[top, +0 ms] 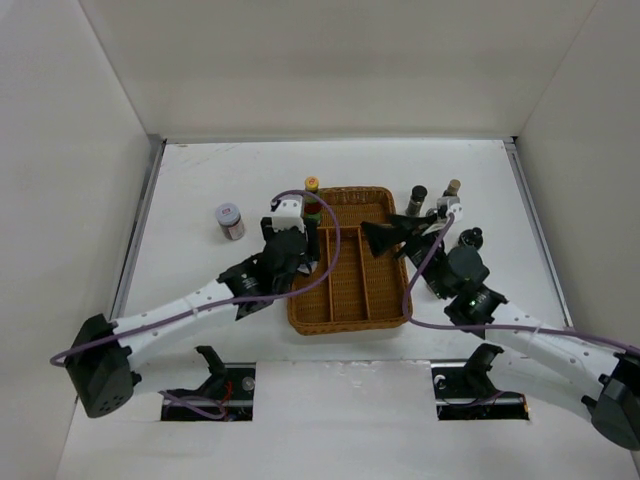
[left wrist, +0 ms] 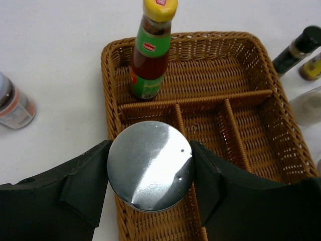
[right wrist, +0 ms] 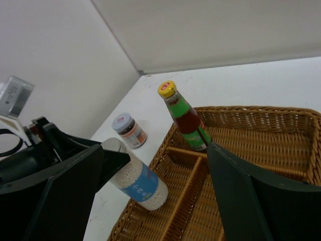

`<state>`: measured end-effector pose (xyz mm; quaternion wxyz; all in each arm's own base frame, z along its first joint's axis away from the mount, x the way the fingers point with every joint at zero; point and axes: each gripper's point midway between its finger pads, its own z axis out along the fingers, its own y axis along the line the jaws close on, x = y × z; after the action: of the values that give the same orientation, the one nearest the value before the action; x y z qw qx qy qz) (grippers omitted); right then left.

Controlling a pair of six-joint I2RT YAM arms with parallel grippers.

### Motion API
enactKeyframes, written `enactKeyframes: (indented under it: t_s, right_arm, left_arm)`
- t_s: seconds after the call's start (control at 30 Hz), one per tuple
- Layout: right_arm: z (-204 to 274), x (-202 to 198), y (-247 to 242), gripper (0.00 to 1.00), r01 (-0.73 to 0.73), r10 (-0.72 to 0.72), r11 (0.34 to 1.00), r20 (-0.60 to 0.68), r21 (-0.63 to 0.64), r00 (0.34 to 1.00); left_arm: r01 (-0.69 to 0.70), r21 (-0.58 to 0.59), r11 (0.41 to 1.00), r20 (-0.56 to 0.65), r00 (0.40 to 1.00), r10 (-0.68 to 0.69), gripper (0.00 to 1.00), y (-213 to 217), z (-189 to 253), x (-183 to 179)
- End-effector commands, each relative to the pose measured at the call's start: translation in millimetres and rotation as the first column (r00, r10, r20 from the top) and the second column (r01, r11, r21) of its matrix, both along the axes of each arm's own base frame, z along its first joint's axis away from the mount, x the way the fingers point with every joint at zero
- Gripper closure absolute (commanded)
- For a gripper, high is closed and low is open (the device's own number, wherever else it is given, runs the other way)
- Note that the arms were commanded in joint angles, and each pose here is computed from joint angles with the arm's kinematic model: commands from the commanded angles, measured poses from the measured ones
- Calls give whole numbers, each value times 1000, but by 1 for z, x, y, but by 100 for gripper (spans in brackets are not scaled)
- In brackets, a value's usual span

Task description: Organize the condiment bottles

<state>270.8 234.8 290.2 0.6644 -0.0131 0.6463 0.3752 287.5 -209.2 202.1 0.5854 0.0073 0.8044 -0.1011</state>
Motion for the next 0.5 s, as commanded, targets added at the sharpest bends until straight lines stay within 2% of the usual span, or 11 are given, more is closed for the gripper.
enactKeyframes:
  t_s: [0.0, 0.23, 0.47]
  right_arm:
    - [8, 0, -10, 10, 33, -34, 997, 13, 67, 999]
    - [-3, 1, -26, 10, 91, -92, 992, 7, 86, 996]
    - [-10, 7, -24, 10, 98, -98, 992, -9, 82, 995]
  left_arm:
    - [-21, -142, 990, 120, 992, 39, 63, -13, 50, 23]
    - [-39, -111, 993, 77, 996, 48, 57, -16, 11, 40]
    - [-41, -138, 990, 101, 993, 55, 56, -19, 7, 50]
